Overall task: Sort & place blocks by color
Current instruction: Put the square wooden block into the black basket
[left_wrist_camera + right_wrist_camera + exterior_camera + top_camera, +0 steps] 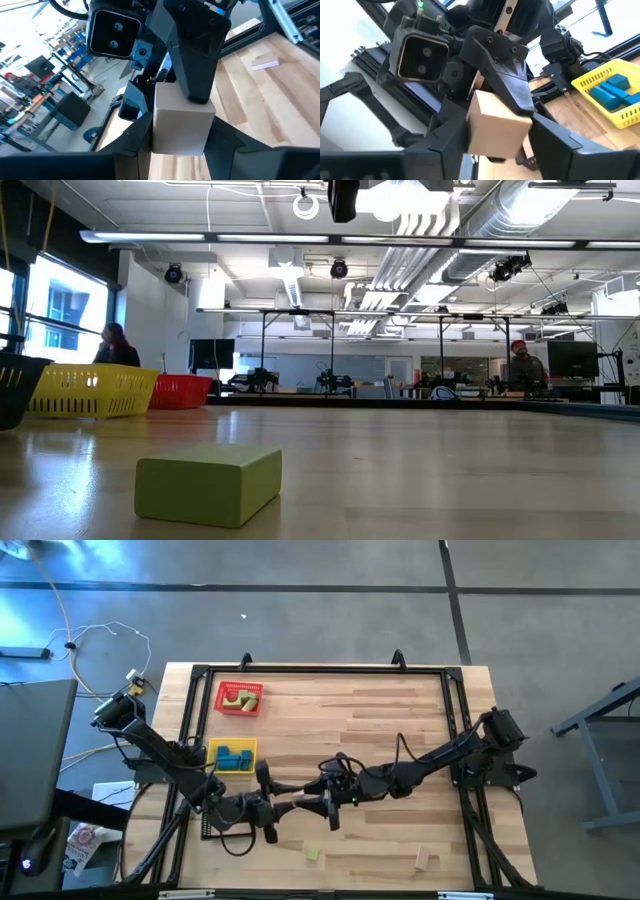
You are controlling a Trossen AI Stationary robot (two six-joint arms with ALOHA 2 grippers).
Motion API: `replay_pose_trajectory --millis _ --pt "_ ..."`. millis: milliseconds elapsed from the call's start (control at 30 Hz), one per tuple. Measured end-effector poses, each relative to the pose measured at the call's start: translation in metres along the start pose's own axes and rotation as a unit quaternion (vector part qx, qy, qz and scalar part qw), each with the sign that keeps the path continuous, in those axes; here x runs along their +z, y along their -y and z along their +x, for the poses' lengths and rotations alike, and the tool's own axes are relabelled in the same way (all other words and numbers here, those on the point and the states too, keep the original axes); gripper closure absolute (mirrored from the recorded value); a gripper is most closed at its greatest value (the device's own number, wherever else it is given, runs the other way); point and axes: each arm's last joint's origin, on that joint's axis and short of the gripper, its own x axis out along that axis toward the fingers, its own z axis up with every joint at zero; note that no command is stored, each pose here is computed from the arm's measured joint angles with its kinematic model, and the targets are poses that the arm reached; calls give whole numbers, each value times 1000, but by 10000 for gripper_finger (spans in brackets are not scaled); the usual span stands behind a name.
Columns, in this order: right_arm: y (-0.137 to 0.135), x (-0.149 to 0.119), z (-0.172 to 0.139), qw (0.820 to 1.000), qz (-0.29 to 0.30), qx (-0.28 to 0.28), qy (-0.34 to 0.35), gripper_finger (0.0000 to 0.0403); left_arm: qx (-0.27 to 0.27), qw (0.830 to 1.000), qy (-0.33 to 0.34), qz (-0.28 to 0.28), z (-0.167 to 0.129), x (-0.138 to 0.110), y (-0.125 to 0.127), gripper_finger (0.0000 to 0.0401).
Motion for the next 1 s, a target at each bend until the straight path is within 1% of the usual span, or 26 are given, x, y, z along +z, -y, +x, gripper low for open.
replay_pose_trajectory --millis 100,233,367,500,667,767,833,900,1000 --pt "0 -2 0 1000 -1 12 -17 191 2 1000 -8 -7 -6 -1 5 287" --pt "0 -4 0 999 3 25 -33 176 11 1000 -20 -5 -16 -3 11 289" --pt "-1 -9 -1 998 -3 21 -52 175 -9 999 -16 -30 -29 -3 21 289" --pt "-8 -17 -4 997 -30 19 -68 176 -37 998 -13 -56 -45 -3 31 289" --pt "-19 -25 -8 996 -68 5 -53 176 -65 992 -16 -104 -61 -5 41 289" --pt "-24 -27 -10 996 -84 -6 -43 176 -98 986 -33 -131 -67 -8 45 289" --pt "-25 -28 -11 995 -90 -10 -40 176 -127 979 -58 -148 -68 -6 45 289" --pt "-27 -26 -10 995 -96 -9 -41 176 -152 970 -95 -166 -67 -4 42 289" --pt "-32 -20 -7 994 -102 -8 -39 176 -183 951 -162 -190 -67 -3 36 289"
